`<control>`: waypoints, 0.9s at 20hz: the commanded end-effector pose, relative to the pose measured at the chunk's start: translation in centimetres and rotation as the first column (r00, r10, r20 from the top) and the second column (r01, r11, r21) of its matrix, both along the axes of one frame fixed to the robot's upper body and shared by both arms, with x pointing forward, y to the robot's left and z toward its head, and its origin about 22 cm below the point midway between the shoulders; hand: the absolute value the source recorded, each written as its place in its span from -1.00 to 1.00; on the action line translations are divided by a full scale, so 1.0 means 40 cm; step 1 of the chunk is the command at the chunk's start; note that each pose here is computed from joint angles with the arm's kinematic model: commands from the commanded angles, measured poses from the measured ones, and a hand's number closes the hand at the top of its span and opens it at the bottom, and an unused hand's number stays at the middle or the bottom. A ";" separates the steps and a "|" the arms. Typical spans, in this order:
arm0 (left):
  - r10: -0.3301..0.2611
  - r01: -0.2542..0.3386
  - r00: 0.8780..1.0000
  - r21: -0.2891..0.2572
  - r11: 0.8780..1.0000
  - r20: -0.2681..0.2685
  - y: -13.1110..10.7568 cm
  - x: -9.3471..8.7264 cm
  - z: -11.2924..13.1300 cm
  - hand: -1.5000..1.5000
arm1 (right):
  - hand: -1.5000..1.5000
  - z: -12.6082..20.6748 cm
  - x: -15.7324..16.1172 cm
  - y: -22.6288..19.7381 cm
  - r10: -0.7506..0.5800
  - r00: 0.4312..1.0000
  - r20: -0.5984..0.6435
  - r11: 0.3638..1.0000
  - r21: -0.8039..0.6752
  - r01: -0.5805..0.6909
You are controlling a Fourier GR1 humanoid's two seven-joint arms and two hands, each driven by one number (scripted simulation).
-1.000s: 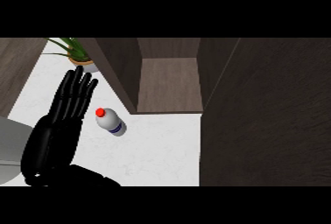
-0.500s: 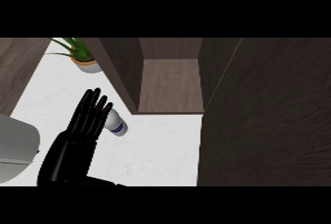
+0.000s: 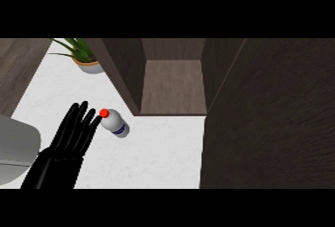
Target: Pick up the bottled water, place it into the cabinet and close the cabinet
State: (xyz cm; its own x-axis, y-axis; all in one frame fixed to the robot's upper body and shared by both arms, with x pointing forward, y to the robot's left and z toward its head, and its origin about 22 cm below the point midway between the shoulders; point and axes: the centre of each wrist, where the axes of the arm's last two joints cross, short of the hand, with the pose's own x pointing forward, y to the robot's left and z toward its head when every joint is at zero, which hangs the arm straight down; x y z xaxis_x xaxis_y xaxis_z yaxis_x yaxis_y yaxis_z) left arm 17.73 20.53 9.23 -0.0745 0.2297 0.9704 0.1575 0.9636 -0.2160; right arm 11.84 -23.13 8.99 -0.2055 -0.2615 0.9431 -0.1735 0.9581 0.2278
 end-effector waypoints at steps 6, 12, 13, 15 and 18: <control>0.019 -0.020 0.999 0.011 1.000 0.032 0.074 -0.015 -0.033 -1.00 | -1.00 0.032 -0.015 0.017 0.025 0.999 0.023 1.000 -0.015 -0.024; 0.059 -0.059 0.998 -0.022 0.998 0.009 0.092 -0.021 -0.064 -1.00 | -1.00 -0.015 -0.053 -0.004 0.015 1.000 0.008 1.000 -0.014 -0.015; 0.081 -0.081 0.997 0.014 0.997 0.009 0.084 -0.035 -0.092 -1.00 | -1.00 -0.055 -0.012 0.015 0.034 0.999 0.031 0.999 -0.028 -0.033; 0.103 -0.103 0.995 0.004 0.995 0.018 0.111 -0.024 -0.066 -1.00 | -1.00 -0.055 -0.026 -0.038 0.003 1.000 0.023 1.000 -0.019 -0.003; 0.110 -0.111 0.994 0.028 0.993 0.019 0.126 0.006 -0.124 -1.00 | -1.00 -0.002 -0.002 -0.014 0.004 1.000 0.028 1.000 -0.025 -0.004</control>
State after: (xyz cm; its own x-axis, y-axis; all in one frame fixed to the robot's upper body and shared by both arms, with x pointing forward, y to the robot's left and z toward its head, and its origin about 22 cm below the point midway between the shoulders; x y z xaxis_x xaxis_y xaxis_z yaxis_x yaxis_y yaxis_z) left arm 17.55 24.58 6.11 -0.1149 0.2107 0.9708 0.0729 0.9764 -0.2033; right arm 11.39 -23.45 7.69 -0.2241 -0.2404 0.9444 -0.1876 0.9616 0.2003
